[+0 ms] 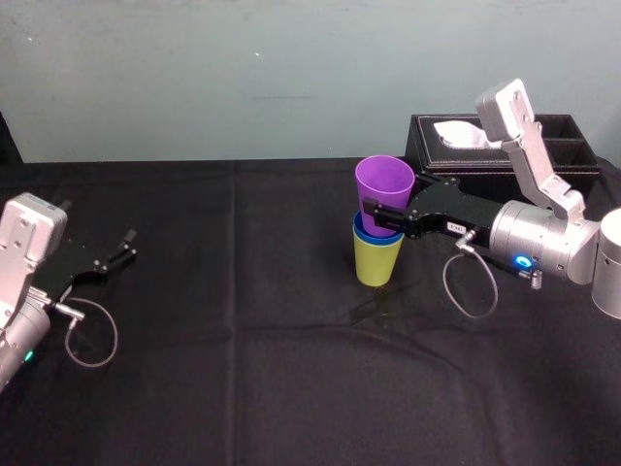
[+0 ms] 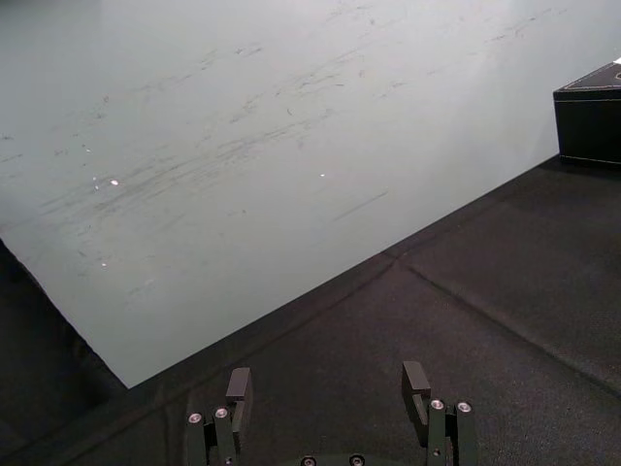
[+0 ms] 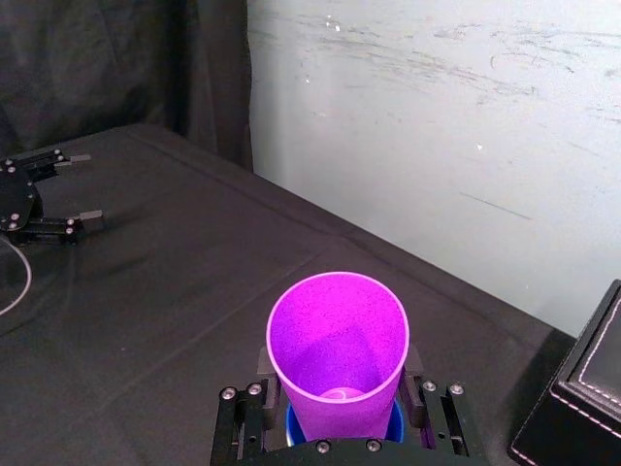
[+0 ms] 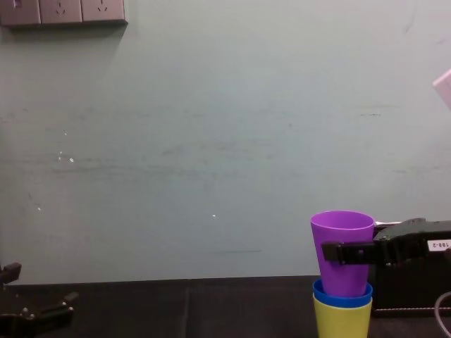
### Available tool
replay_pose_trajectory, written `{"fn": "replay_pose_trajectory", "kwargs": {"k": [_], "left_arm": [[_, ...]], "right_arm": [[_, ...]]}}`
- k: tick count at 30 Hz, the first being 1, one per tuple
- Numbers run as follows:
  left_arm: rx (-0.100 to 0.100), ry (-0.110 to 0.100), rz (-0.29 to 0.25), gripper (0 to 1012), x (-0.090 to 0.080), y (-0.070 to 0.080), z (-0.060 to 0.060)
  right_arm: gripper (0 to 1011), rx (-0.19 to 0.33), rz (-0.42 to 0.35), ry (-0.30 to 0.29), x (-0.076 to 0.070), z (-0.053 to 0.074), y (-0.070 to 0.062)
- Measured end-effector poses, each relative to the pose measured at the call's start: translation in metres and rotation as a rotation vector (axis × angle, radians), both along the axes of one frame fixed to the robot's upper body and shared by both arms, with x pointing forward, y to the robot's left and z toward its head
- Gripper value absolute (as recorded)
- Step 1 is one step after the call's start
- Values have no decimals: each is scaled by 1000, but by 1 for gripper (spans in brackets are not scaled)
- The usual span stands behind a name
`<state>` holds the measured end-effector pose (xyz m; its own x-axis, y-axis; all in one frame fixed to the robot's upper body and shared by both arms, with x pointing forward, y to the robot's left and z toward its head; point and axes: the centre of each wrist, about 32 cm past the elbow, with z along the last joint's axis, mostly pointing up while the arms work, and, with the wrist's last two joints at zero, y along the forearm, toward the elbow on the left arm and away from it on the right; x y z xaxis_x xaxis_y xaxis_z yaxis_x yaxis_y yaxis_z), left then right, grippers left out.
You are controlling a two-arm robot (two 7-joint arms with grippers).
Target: Stack the three plastic cups sequentially using one hand.
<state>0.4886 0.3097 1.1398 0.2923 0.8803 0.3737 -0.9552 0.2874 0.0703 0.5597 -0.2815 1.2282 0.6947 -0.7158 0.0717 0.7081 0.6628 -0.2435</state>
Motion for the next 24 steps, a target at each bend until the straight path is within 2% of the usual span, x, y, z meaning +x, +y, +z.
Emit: {"fn": "replay_pose_trajectory", "kwargs": {"k": [16,24], "left_arm": [[0,0,0,1011,0,0,0],[0,0,0,1011,0,0,0]], "right_arm": [[732,0,2,27,-3,-9,0],[735,0,2,27,-3,-9,0]]}}
